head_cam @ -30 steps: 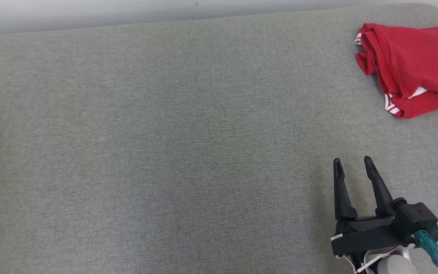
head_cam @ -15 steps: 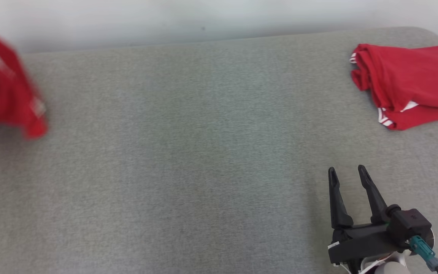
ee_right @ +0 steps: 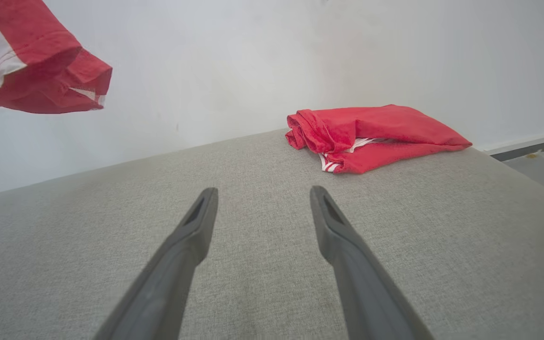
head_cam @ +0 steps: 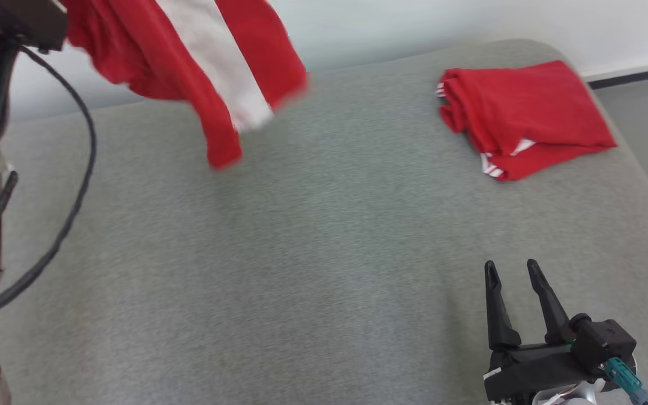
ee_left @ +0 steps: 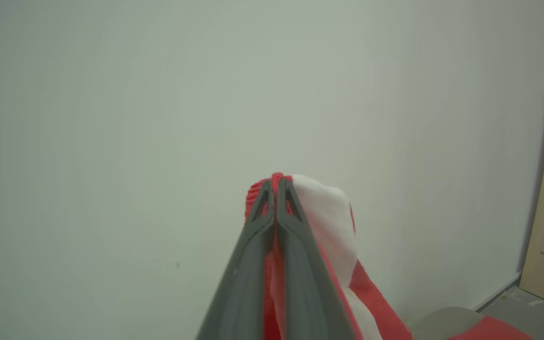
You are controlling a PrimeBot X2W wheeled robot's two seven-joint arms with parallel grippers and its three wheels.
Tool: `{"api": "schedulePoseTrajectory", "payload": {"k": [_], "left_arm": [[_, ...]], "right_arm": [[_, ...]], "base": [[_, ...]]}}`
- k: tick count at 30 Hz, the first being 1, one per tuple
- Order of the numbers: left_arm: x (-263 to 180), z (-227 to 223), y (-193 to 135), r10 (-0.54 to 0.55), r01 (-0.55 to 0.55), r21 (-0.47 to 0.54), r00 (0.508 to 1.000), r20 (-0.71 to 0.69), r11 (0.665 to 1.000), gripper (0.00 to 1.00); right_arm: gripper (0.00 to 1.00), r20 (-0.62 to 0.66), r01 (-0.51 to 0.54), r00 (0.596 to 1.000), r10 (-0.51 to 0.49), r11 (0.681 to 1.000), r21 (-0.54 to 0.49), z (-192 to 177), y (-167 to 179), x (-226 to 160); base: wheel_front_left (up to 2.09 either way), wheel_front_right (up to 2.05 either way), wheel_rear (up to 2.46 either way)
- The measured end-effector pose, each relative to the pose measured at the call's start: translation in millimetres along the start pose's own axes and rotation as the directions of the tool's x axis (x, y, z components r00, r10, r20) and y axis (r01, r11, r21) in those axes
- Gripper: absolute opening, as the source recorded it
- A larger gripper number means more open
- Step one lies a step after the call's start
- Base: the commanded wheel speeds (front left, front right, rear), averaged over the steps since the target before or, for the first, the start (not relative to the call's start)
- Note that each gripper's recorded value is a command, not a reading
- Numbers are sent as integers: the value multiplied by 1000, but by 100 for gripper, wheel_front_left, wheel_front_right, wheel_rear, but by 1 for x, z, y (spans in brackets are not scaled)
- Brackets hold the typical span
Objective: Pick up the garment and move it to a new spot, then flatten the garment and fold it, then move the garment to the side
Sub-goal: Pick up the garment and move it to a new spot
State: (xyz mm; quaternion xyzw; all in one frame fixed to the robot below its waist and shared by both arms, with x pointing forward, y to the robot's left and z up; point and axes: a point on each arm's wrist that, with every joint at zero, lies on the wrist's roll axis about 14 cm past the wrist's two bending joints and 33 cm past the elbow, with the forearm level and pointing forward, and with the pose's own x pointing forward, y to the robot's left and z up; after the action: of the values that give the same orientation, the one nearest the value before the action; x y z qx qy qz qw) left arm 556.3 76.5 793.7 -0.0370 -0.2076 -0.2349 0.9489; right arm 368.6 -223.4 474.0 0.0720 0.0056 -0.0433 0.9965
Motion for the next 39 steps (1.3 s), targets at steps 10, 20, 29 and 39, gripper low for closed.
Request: {"api": "schedulePoseTrajectory", "payload": {"k": [10, 20, 29, 39], "left_arm": [[21, 12, -86, -198, 200, -63, 980, 27, 978, 0], [13, -49, -127, -298, 283, -147, 950, -89, 948, 0], [-37, -165, -126, -306, 224, -251, 880, -364, 942, 0], [-128, -275, -124, -279, 61, -355, 743, -608, 933, 0]], "right_arm": [[100, 19, 122, 992, -122, 992, 25, 9, -36, -32], [100, 17, 170, 985, -170, 985, 32, 9, -49, -44], [100, 4, 152, 988, -152, 988, 21, 5, -45, -36], [100, 3, 129, 992, -129, 991, 21, 5, -38, -29]], "base": [[0, 0, 0], [0, 0, 0], [0, 0, 0], [0, 0, 0]]}}
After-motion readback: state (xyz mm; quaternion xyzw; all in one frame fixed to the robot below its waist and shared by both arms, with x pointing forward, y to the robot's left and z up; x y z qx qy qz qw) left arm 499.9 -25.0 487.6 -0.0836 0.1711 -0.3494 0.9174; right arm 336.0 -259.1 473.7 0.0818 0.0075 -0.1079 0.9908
